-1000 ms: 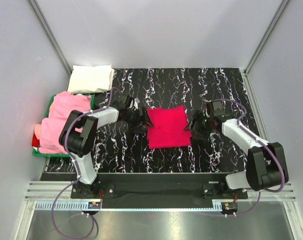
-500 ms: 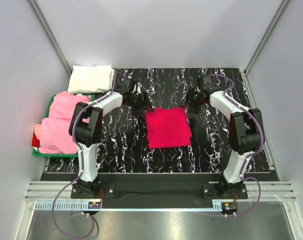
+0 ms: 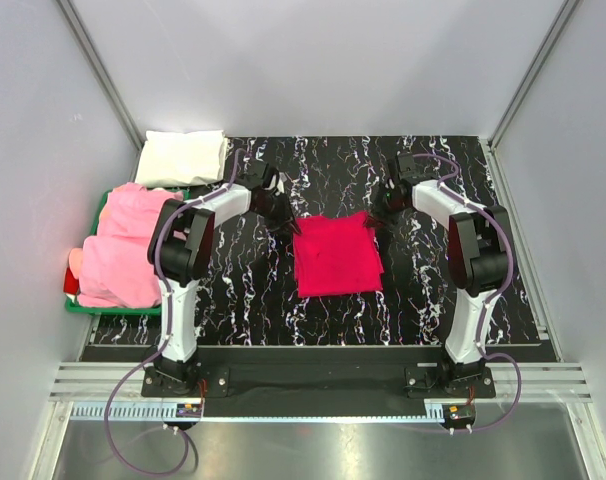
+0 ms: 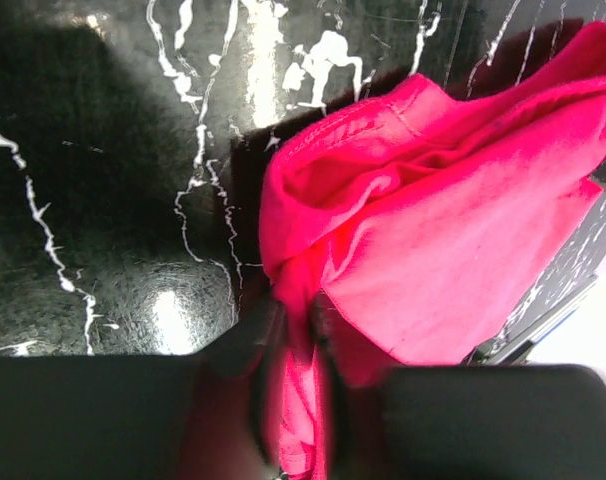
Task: Fold and stack the t-shirts
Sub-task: Neatly place the folded tshirt to the corner
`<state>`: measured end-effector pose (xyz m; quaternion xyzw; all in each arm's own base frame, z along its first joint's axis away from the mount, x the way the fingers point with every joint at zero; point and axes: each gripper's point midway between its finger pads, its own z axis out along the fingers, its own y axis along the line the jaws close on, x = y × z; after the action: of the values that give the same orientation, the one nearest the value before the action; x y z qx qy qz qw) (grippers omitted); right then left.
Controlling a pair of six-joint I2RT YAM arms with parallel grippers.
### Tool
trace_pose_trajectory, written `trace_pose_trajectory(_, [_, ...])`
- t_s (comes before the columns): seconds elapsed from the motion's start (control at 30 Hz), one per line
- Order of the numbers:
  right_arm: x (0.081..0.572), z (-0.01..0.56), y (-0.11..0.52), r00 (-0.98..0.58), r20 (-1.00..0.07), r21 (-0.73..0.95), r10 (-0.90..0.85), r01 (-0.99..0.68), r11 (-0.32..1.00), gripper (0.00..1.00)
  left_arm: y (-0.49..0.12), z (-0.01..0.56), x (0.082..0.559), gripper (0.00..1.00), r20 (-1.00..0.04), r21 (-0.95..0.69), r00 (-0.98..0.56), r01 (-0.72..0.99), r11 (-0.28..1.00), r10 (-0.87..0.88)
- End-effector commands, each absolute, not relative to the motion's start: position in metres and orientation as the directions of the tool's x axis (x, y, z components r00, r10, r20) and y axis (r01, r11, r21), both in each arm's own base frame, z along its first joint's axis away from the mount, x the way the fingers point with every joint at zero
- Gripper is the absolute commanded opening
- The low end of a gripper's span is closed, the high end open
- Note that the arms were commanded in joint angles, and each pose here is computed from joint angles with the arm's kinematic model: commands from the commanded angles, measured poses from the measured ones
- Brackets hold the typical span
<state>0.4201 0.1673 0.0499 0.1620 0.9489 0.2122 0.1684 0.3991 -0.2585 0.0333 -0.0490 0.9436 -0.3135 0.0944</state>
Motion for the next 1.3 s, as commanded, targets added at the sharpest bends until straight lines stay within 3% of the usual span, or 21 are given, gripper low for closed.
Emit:
trace_pose_trajectory(0.0, [0.44,0.067,0.17,-0.873,-0.315,0.482,0.372,0.19,0.855,0.0,-0.262,0.063,0.416,0.11,-0.226,-0.617,-0.962,0.022,0.786,-0.15])
trace_pose_trajectory(0.1, [0.437,0.077,0.169,-0.869,-0.324,0.486,0.374,0.186,0.854,0.0,-0.261,0.073,0.416,0.03,-0.233,-0.61,-0.962,0.029,0.792,-0.144])
trace_pose_trajectory(0.2, [0.432,0.098,0.165,-0.854,-0.358,0.485,0.378,0.175,0.857,0.0,-0.259,0.098,0.418,0.03,-0.282,-0.608,-0.949,0.062,0.791,-0.142])
trace_pose_trajectory(0.37, [0.423,0.131,0.157,-0.825,-0.415,0.481,0.383,0.159,0.862,0.0,-0.259,0.132,0.425,0.04,-0.342,-0.606,-0.928,0.098,0.79,-0.146])
trace_pose_trajectory(0.47, [0.42,0.137,0.149,-0.81,-0.436,0.457,0.392,0.176,0.872,0.0,-0.264,0.142,0.432,0.1,-0.356,-0.613,-0.924,0.116,0.781,-0.142])
trace_pose_trajectory(0.5, [0.417,0.138,0.145,-0.805,-0.44,0.444,0.397,0.189,0.876,0.0,-0.265,0.136,0.434,0.15,-0.342,-0.615,-0.929,0.111,0.78,-0.138])
trace_pose_trajectory(0.57, [0.417,0.134,0.139,-0.796,-0.446,0.429,0.41,0.212,0.878,0.0,-0.268,0.138,0.44,0.47,-0.348,-0.62,-0.928,0.12,0.775,-0.134])
trace_pose_trajectory(0.6, [0.418,0.128,0.138,-0.794,-0.442,0.431,0.418,0.221,0.875,0.0,-0.269,0.13,0.442,0.67,-0.339,-0.616,-0.931,0.113,0.779,-0.132])
trace_pose_trajectory(0.63, [0.419,0.122,0.135,-0.796,-0.432,0.429,0.425,0.234,0.873,0.0,-0.268,0.128,0.447,0.98,-0.347,-0.607,-0.928,0.11,0.787,-0.138])
trace_pose_trajectory(0.67, [0.421,0.108,0.133,-0.805,-0.407,0.418,0.431,0.256,0.872,0.25,-0.266,0.123,0.447,0.99,-0.335,-0.596,-0.933,0.1,0.797,-0.134])
trace_pose_trajectory(0.7, [0.423,0.101,0.133,-0.809,-0.398,0.414,0.433,0.262,0.872,0.41,-0.266,0.112,0.448,0.99,-0.321,-0.59,-0.938,0.092,0.803,-0.128])
trace_pose_trajectory(0.8, [0.429,0.072,0.128,-0.831,-0.353,0.381,0.429,0.291,0.877,0.71,-0.265,0.101,0.452,0.99,-0.315,-0.577,-0.941,0.09,0.812,-0.12])
trace_pose_trajectory(0.97, [0.43,0.059,0.115,-0.834,-0.329,0.367,0.443,0.319,0.874,0.73,-0.261,0.083,0.46,0.99,-0.322,-0.556,-0.94,0.094,0.826,-0.11])
trace_pose_trajectory(1.27, [0.394,0.102,0.103,-0.808,-0.398,0.381,0.435,0.285,0.879,0.73,-0.264,0.044,0.481,0.99,-0.302,-0.555,-0.947,0.079,0.828,-0.112])
